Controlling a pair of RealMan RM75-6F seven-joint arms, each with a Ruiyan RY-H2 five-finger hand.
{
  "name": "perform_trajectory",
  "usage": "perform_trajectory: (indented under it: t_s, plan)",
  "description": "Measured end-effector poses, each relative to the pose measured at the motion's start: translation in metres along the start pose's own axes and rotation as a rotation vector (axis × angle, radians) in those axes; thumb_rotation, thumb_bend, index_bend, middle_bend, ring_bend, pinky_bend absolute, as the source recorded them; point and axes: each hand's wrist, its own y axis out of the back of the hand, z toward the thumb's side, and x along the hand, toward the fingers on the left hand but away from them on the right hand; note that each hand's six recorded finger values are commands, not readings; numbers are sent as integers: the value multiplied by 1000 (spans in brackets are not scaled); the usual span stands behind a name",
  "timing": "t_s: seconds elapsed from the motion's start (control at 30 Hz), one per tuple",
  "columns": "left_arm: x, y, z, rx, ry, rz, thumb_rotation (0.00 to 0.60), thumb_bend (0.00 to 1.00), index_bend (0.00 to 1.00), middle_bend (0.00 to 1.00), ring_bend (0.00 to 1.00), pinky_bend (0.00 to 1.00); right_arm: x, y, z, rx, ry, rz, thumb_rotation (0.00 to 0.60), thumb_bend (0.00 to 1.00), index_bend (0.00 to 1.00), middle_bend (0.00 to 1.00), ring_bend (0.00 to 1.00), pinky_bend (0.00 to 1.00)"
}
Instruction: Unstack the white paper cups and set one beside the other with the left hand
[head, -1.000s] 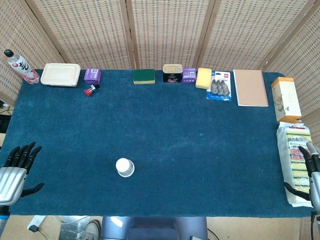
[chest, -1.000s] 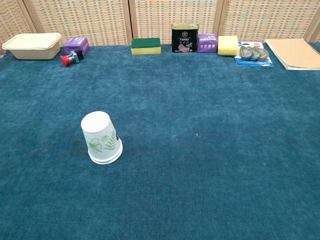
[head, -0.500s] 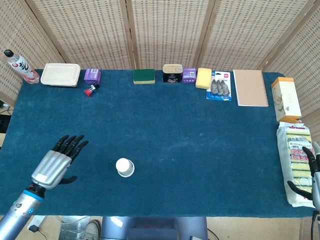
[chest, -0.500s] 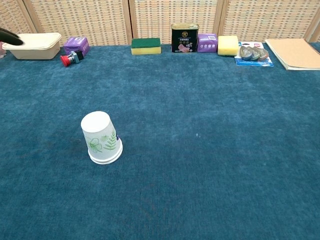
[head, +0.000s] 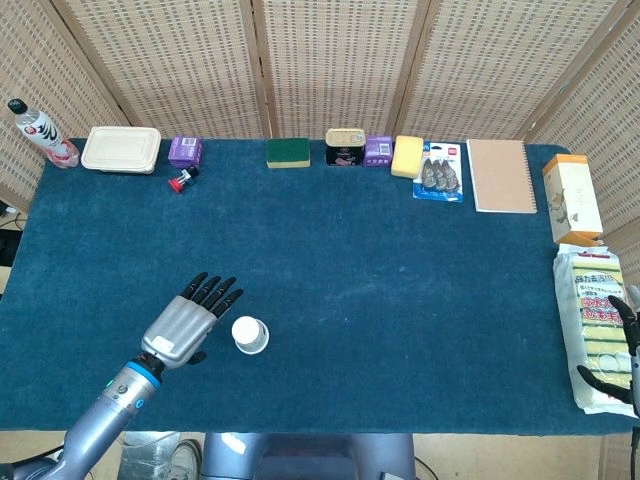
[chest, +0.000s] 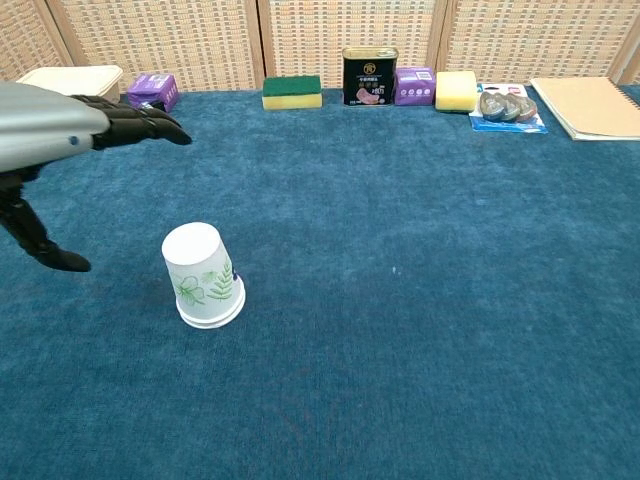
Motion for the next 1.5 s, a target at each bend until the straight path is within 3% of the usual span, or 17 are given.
perform_trajectory:
  t_s: [0.33,0.57,1.5]
  plan:
    - [32,-13,32,-11,-11,-45,600,115,11,0,0,0,0,3,-1,-27,11,4,600,0,89,0,0,0]
    - [46,-18,41,-7,-16,-52,600,152,174,0,0,22,-2,3,-1,-40,19,0,600,0,88,0,0,0]
    - [47,-16,41,-6,18,-50,600,209,357,0,0,22,-2,3,-2,-57,22,11,600,0,84,0,0,0]
